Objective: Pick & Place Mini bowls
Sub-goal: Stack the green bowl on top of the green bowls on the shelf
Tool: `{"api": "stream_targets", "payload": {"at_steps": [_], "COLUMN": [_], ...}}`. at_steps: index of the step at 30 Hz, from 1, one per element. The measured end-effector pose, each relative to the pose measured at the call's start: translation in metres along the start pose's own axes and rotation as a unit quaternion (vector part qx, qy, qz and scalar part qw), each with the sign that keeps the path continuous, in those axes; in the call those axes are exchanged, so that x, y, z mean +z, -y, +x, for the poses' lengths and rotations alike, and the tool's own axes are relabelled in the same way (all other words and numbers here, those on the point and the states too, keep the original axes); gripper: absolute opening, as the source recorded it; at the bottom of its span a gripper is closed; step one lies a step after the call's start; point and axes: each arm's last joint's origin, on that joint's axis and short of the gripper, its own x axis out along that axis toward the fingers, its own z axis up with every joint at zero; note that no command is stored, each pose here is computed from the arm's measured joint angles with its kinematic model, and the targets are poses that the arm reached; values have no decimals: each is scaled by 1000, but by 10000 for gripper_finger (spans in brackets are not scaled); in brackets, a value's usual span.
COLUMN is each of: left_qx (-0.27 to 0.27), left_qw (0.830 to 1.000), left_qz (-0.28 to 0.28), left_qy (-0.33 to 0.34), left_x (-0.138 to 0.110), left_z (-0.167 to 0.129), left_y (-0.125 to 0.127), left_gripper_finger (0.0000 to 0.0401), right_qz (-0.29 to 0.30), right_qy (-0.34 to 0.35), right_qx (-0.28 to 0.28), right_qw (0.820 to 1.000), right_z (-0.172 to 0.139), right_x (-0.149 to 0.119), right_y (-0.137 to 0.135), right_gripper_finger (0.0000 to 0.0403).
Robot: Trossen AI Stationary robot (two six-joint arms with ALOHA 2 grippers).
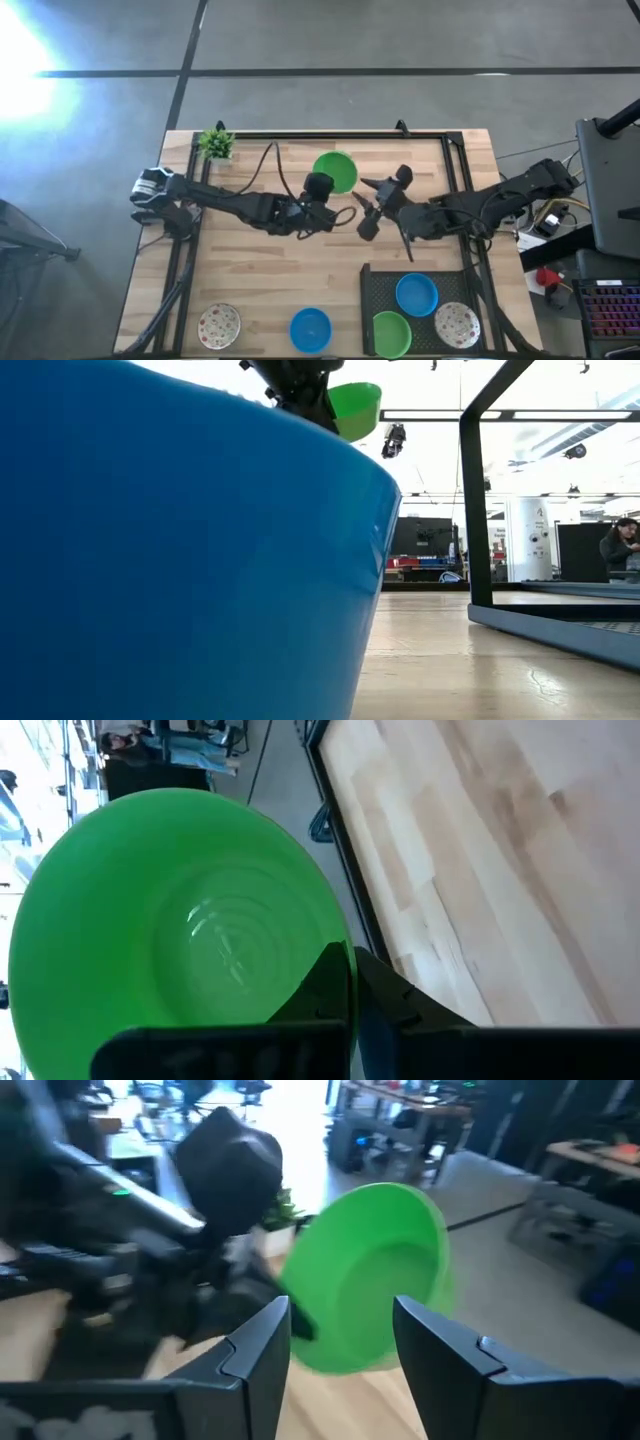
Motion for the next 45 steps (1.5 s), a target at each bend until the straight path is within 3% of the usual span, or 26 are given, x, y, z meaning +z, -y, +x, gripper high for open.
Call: {"api": "stream_targets", "payload": {"at_steps": [6,17,23,27,32,45], "left_qx": [-1,13,28,30,30,23], "left_qw": [1000,998,998,998,998,998], "left_qz": [25,52,49,50,49,57], "left_qy": [10,17,14,13,16,30], "left_x": [4,12,15,15,16,17], "left_z": [-5,-17,-21,-21,-21,-21], "left_y": [3,6,6,6,6,6], "left_gripper_finger": [0,0,0,0,0,34], "right_qz": [-8,30,37,42,48,47], "right_qy": [1,-4,-16,-18,-19,-22], "right_qx": [-30,-65,-42,-36,-38,-31], "right_qw": [1000,997,998,998,998,998], "right_z": [7,22,28,29,30,30], "right_x": [-2,-2,-2,-2,-2,-2], "right_y": [1,13,16,17,17,17], "right_gripper_finger": [171,165,151,118,27,9]}}
